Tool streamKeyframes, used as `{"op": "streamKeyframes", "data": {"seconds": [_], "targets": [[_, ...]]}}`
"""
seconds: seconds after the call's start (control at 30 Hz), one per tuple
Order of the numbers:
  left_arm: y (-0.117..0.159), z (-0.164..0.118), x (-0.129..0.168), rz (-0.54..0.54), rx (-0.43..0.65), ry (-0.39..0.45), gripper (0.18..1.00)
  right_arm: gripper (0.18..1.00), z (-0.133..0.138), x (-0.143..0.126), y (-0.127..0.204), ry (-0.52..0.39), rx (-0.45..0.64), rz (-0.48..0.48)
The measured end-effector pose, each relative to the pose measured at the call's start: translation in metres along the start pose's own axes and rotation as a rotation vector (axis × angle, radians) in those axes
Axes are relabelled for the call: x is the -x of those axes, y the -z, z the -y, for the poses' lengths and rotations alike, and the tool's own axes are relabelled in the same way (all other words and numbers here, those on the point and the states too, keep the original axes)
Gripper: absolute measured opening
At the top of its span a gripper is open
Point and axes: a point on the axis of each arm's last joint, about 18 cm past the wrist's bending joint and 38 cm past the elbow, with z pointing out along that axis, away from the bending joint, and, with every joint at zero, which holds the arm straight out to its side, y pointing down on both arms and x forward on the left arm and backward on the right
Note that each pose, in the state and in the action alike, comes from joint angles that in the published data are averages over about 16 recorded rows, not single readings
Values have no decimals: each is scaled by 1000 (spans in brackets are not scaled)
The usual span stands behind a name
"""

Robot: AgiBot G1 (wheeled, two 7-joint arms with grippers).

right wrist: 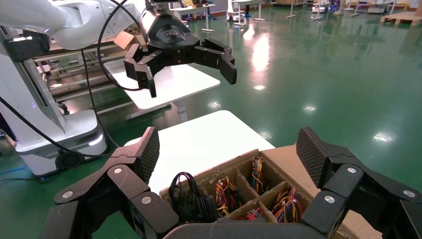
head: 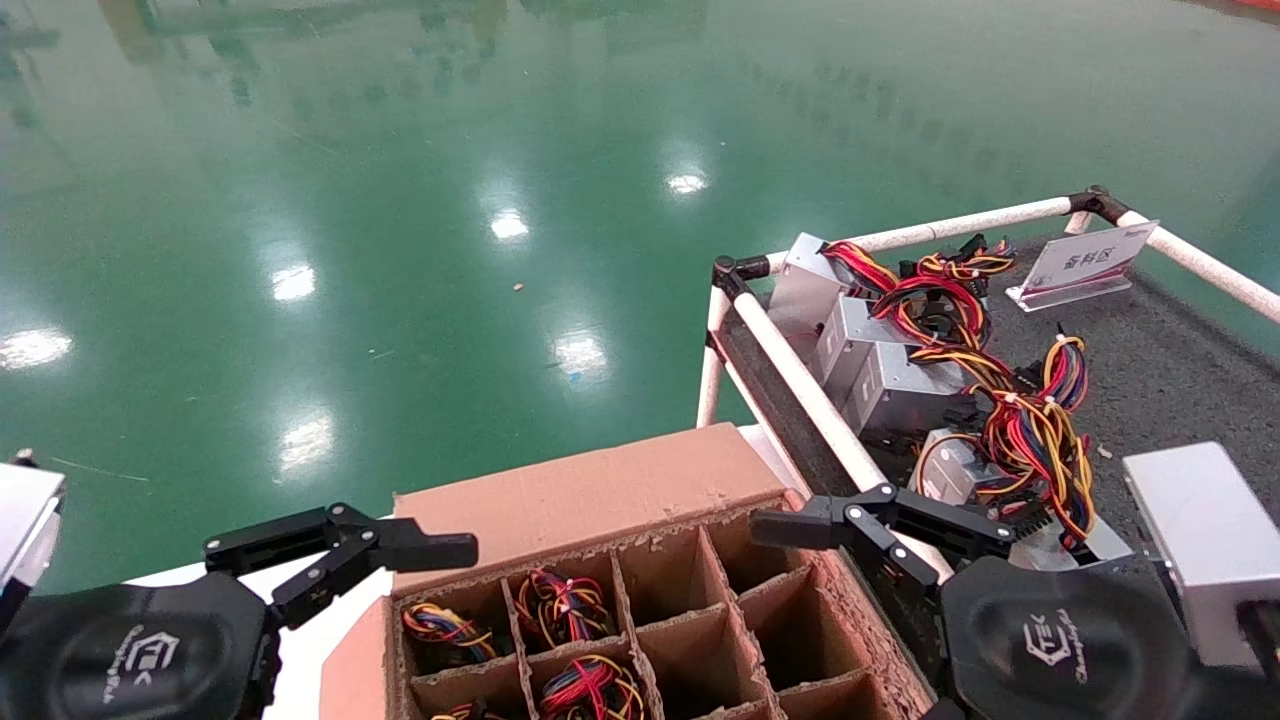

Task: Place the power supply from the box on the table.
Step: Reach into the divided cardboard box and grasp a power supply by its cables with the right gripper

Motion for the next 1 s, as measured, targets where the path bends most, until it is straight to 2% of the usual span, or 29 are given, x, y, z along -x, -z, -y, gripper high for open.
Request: {"op": "streamKeyframes", "data": {"seconds": [0.27,0.47,1.0], "targets": [[0,0,0,0,0,0,868,1000,0,0,0,0,0,0],[0,0,0,0,0,0,754,1000,0,0,0,0,0,0],[0,0,0,0,0,0,375,1000,0,0,0,0,0,0]]}}
